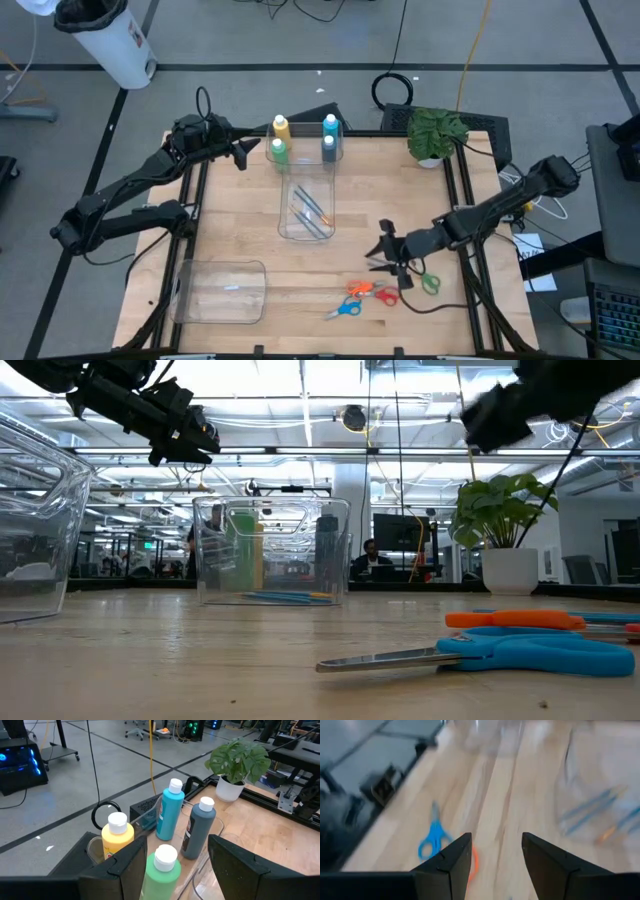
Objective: Pick & Place Paint Supplies
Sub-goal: Put the blue paintbrush into the middle transparent bin
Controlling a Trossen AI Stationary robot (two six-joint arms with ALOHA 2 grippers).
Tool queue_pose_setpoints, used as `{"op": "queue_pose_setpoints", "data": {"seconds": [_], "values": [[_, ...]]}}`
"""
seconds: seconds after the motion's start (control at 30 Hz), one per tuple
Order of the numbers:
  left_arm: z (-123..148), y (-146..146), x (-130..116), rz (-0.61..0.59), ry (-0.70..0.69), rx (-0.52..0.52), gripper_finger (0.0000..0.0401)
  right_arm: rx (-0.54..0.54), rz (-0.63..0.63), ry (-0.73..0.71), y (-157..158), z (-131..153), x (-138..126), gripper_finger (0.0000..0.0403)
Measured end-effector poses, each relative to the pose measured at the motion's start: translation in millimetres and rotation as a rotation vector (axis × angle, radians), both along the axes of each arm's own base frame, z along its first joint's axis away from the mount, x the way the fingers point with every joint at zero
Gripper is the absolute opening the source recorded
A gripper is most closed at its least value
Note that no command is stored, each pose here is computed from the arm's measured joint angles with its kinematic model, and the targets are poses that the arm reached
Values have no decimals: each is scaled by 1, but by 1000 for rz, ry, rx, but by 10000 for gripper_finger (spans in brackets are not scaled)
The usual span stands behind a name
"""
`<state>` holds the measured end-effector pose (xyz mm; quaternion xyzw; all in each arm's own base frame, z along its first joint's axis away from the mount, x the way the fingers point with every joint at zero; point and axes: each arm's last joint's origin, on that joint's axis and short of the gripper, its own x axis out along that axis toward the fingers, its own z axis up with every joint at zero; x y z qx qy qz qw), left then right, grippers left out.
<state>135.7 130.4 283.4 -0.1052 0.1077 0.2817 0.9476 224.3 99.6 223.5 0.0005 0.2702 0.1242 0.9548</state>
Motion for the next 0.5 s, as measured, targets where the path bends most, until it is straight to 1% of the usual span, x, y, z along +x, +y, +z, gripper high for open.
{"op": "queue_pose_setpoints", "data": {"seconds": [0.27,0.37,0.5], "values": [[0,0,0,0,0,0,214,-76,28,165,-5,-57,-29,164],[0,0,0,0,0,0,214,-72,5,221,-9,-71,-37,164],[0,0,0,0,0,0,214,-76,-30,314,-13,-80,-45,164]]}}
